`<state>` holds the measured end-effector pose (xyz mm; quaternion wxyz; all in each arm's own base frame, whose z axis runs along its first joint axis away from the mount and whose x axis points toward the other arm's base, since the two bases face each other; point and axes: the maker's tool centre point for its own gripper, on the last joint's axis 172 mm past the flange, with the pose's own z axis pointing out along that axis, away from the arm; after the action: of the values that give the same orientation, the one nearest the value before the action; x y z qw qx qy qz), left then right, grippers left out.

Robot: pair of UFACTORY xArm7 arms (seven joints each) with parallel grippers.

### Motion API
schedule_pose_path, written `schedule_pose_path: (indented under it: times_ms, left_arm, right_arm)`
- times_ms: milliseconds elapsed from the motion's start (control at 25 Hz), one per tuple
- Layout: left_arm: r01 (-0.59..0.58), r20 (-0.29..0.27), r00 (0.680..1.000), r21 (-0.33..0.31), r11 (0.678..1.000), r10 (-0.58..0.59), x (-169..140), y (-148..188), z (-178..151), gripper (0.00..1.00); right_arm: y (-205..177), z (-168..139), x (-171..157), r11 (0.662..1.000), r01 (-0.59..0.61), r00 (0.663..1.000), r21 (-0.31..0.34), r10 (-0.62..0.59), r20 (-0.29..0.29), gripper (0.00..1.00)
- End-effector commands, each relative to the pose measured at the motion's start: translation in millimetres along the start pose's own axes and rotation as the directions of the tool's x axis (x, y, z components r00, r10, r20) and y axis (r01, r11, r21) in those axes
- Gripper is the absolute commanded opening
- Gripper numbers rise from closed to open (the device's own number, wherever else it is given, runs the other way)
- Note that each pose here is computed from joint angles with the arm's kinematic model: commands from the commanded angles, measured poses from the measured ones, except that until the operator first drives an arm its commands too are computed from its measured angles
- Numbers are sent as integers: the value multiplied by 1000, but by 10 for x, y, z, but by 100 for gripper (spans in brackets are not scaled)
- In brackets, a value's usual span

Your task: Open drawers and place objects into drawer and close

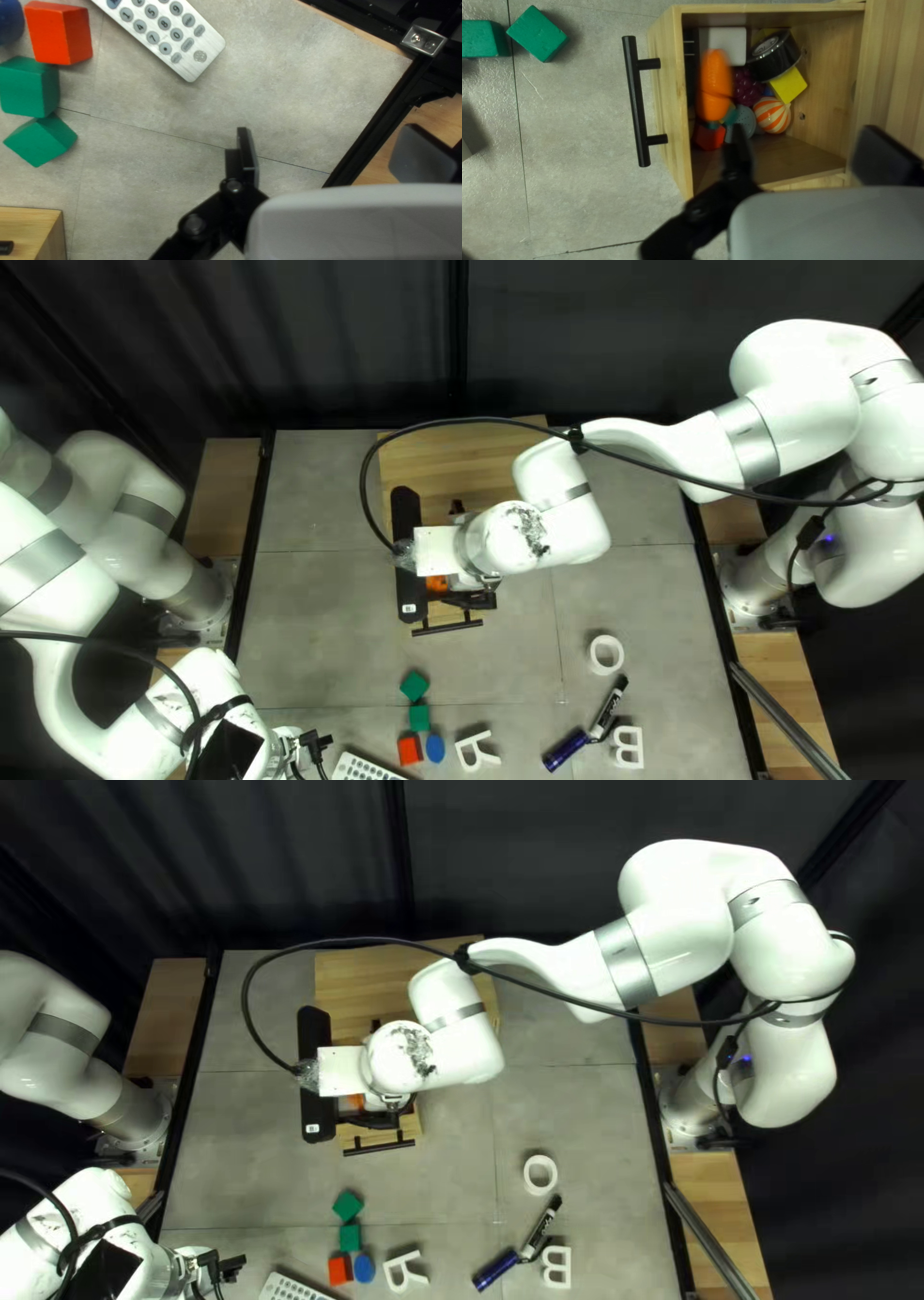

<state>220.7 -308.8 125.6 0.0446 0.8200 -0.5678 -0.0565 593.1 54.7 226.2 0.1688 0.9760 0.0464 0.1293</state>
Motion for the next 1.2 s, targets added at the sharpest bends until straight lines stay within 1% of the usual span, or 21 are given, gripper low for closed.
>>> schedule_pose_path:
  times_ms: [40, 80, 120, 160, 240, 280, 360, 440, 480, 520, 560, 600, 720, 760, 880, 920, 1080, 1120, 1160, 1200]
  left_arm:
    - [0, 0, 1000, 0, 1000, 0, 0, 0, 0, 100]
    - [0, 0, 1000, 0, 1000, 0, 0, 0, 0, 100]
    - [0, 0, 1000, 0, 1000, 0, 0, 0, 0, 100]
    - [0, 0, 1000, 0, 1000, 0, 0, 0, 0, 100]
    - [0, 0, 1000, 0, 1000, 0, 0, 0, 0, 100]
    - [0, 0, 1000, 0, 1000, 0, 0, 0, 0, 100]
    - [0, 0, 1000, 0, 1000, 0, 0, 0, 0, 100]
    - [0, 0, 1000, 0, 1000, 0, 0, 0, 0, 100]
    - [0, 0, 1000, 0, 1000, 0, 0, 0, 0, 100]
    - [0, 0, 1000, 0, 1000, 0, 0, 0, 0, 100]
    - [0, 0, 1000, 0, 1000, 0, 0, 0, 0, 100]
    - [0, 0, 1000, 0, 1000, 0, 0, 0, 0, 100]
    - [0, 0, 1000, 0, 1000, 0, 0, 0, 0, 100]
    - [0, 0, 1000, 0, 1000, 0, 0, 0, 0, 100]
    - [0, 0, 1000, 0, 1000, 0, 0, 0, 0, 100]
    - [0, 0, 1000, 0, 1000, 0, 0, 0, 0, 100]
    - [0, 0, 1000, 0, 1000, 0, 0, 0, 0, 100]
    - [0, 0, 1000, 0, 1000, 0, 0, 0, 0, 100]
    - [0, 0, 1000, 0, 1000, 0, 0, 0, 0, 100]
    - [0, 0, 1000, 0, 1000, 0, 0, 0, 0, 100]
  right_arm:
    - [-739, -176, 48, 993, 115, 992, -6, -115, -57, 100]
    - [-916, -187, 14, 984, 176, 982, -15, -177, -73, 100]
    - [-999, -190, -9, 976, 216, 973, -21, -217, -82, 100]
    - [-1152, -194, -83, 953, 302, 948, -34, -304, -99, 100]
    - [-1303, -193, -234, 909, 414, 901, -54, -417, -120, 100]
    - [-1375, -208, -334, 888, 455, 879, -59, -459, -132, 100]
    - [-1489, -236, -508, 858, 511, 847, -54, -513, -138, 100]
    - [-1578, -253, -651, 849, 527, 842, -22, -526, -118, 100]
    - [-1640, -274, -756, 850, 527, 847, 13, -524, -92, 100]
    - [-1674, -293, -814, 852, 522, 852, 33, -519, -75, 100]
    - [-1762, -369, -940, 856, 513, 858, 71, -511, -42, 100]
    - [-1833, -451, -1030, 856, 508, 861, 95, -508, -22, 100]
    - [-2073, -751, -1317, 851, 507, 859, 138, -513, 4, 100]
    - [-2186, -876, -1459, 844, 514, 853, 152, -522, 8, 100]
    - [-2455, -1103, -1755, 820, 546, 832, 173, -555, 7, 100]
    - [-2516, -1135, -1801, 814, 553, 827, 178, -563, 8, 100]
    - [-2920, -1287, -2029, 768, 602, 784, 218, -620, 16, 100]
    - [-2943, -1292, -2047, 761, 609, 778, 223, -628, 17, 100]
    - [-3030, -1287, -2155, 745, 625, 765, 231, -645, 9, 100]
    - [-3053, -1281, -2188, 739, 631, 759, 235, -651, 6, 100]
